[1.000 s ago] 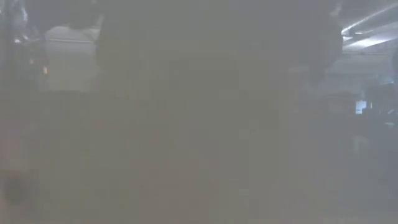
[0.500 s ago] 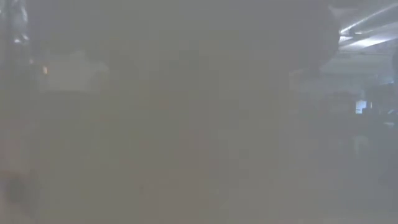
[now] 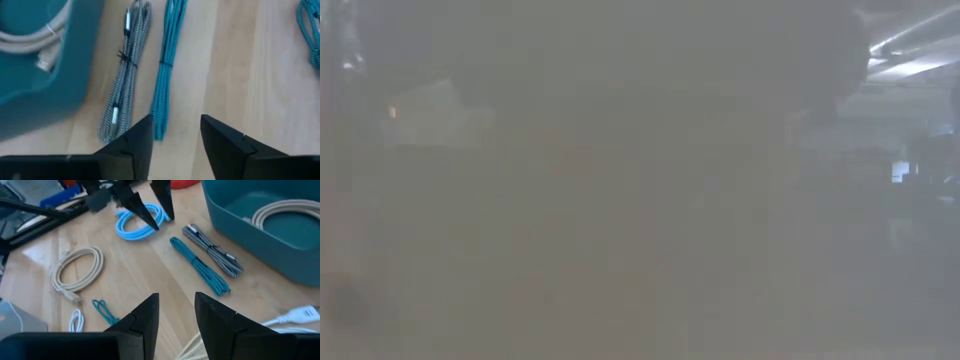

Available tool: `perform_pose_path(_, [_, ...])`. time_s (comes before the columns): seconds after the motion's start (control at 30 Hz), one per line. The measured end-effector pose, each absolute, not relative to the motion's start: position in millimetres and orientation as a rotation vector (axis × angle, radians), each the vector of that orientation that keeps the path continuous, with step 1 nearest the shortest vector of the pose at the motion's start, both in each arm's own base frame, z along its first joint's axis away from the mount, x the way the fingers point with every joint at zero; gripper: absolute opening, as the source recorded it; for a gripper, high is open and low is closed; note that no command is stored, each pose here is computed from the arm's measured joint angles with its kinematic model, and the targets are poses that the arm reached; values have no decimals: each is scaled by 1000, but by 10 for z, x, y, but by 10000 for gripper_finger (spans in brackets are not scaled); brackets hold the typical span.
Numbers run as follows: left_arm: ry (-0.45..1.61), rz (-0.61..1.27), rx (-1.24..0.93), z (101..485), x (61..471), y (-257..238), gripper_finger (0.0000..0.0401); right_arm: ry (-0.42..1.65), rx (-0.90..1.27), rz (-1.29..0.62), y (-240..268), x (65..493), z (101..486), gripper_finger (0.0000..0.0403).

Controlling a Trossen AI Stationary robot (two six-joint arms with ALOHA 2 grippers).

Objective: Pick & Place USB Port
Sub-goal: Put the top blue charger cable into the gray bin

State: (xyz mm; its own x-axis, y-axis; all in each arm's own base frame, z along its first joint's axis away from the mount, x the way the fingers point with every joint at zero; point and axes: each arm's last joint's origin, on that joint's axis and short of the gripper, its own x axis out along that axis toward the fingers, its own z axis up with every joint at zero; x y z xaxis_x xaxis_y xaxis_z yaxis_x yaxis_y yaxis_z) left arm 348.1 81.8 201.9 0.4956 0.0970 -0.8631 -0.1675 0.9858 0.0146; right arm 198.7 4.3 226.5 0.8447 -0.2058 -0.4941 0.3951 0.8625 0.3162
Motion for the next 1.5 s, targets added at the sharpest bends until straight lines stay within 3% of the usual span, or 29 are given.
perform_pose_path(0.2, [1031, 165, -6, 1997, 3615, 836, 171, 462, 432, -330, 41, 1955, 2282, 116])
perform_pose_path(0.47, [1175, 169, 7, 1828, 3845, 882, 127, 461, 439, -331, 40, 1931, 2296, 116])
perform_pose_path(0.7, [1127, 162, 111, 1952, 4047, 935, 98, 448, 463, -330, 44, 1927, 2310, 116])
perform_pose_path(1.1, [1193, 188, 77, 1923, 3925, 1182, 132, 449, 451, -327, 44, 1928, 2310, 116])
perform_pose_path(1.5, [1247, 141, 66, 1808, 3924, 1163, 127, 451, 444, -325, 44, 1926, 2300, 116])
